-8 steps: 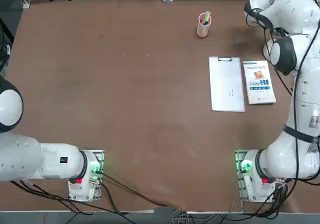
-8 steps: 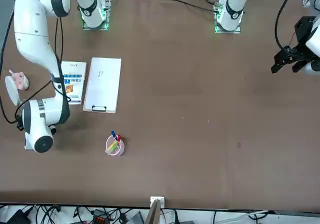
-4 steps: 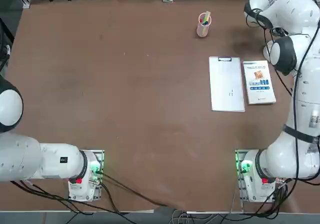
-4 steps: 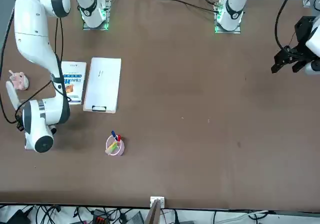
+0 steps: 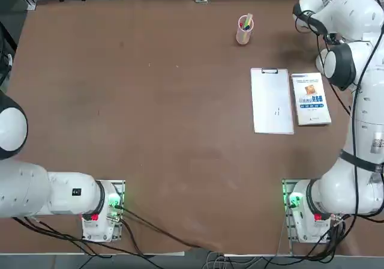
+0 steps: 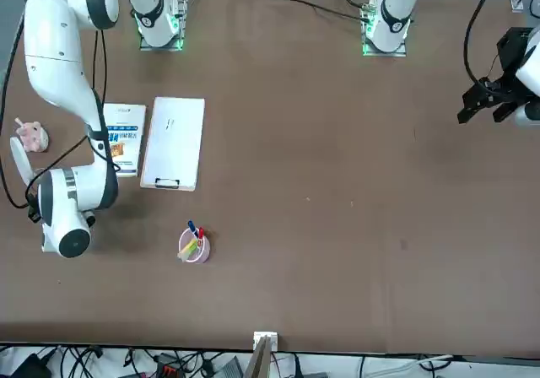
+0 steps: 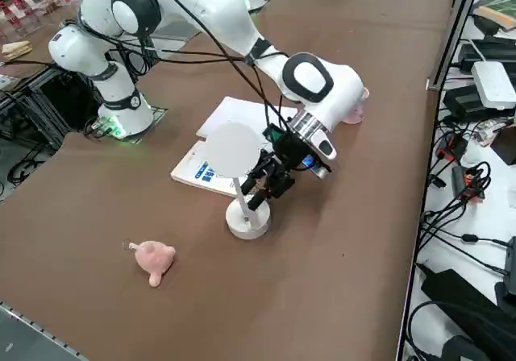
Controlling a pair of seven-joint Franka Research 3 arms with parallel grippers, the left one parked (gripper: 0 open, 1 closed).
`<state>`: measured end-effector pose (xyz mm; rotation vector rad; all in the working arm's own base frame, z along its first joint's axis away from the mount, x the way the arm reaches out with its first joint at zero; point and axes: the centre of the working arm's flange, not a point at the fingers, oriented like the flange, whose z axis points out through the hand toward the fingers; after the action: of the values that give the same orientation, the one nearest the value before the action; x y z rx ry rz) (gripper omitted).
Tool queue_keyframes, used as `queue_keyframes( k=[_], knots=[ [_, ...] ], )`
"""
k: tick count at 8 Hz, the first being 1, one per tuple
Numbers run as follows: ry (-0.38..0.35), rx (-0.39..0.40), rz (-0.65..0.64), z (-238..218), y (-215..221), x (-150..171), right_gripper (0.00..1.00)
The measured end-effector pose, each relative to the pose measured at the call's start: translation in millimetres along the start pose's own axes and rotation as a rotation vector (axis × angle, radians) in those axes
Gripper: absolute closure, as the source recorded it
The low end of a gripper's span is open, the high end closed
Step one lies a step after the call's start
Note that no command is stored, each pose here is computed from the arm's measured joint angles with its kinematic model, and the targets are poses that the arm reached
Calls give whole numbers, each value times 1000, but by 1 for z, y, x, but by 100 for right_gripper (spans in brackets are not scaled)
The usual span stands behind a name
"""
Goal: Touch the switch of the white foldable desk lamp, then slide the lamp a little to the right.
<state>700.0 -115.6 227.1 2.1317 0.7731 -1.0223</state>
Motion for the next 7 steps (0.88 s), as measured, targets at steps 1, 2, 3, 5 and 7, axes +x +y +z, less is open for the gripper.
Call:
queue_keyframes(
  k=[1,2,3,5,7],
  knots=[
    [-4,-25,1,-7,0,0,24],
    [-2,-47,-2,-18,-3,1,9],
    [8,-71,-7,-33,-9,3,8],
    [52,-140,-30,-89,-31,3,2],
    [124,-219,-43,-165,-67,-7,2]
  ],
)
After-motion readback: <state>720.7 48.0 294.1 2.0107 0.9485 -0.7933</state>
